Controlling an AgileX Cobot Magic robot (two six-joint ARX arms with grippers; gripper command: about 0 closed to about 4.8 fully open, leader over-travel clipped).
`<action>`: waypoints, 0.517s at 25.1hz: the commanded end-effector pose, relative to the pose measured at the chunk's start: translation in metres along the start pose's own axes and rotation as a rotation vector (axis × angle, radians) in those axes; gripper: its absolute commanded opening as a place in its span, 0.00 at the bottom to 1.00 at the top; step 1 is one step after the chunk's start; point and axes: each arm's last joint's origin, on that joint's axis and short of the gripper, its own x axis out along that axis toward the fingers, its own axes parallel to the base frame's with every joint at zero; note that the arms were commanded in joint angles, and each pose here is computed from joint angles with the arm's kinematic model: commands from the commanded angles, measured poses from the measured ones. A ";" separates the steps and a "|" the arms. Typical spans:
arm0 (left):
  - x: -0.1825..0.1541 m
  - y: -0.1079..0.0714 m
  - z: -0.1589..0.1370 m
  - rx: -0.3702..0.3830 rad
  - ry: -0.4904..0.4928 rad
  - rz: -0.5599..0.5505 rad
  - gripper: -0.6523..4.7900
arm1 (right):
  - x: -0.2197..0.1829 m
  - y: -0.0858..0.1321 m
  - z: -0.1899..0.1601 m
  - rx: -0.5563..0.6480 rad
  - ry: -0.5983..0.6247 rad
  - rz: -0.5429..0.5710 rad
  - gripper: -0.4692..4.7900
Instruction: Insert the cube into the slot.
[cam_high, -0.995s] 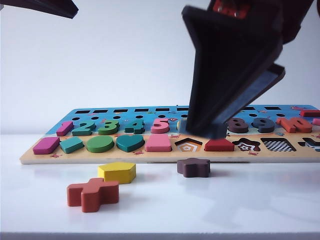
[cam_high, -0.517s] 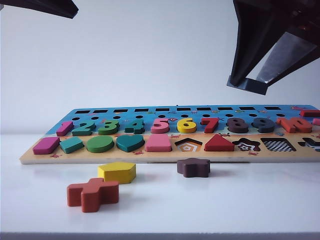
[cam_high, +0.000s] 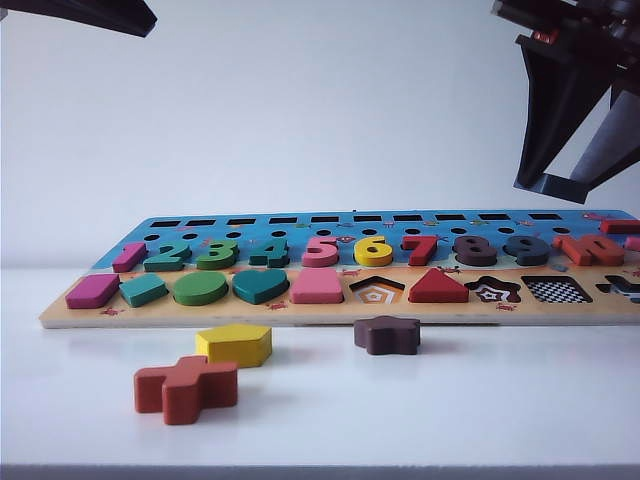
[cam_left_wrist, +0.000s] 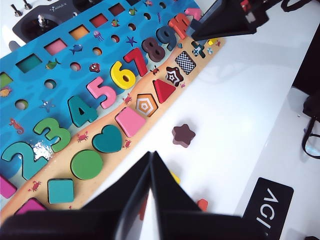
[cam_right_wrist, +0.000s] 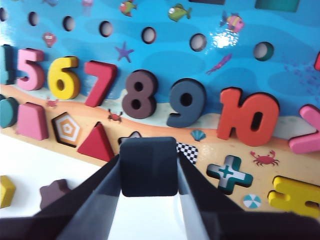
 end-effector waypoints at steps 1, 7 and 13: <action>-0.001 0.000 0.002 0.004 -0.013 -0.003 0.14 | 0.006 -0.002 0.000 0.018 0.036 -0.002 0.20; -0.001 0.000 0.002 0.004 -0.013 -0.003 0.14 | 0.019 -0.003 0.002 0.056 0.067 -0.015 0.14; -0.001 0.000 0.002 0.004 -0.013 -0.003 0.14 | 0.018 -0.003 0.002 0.047 0.069 -0.014 0.12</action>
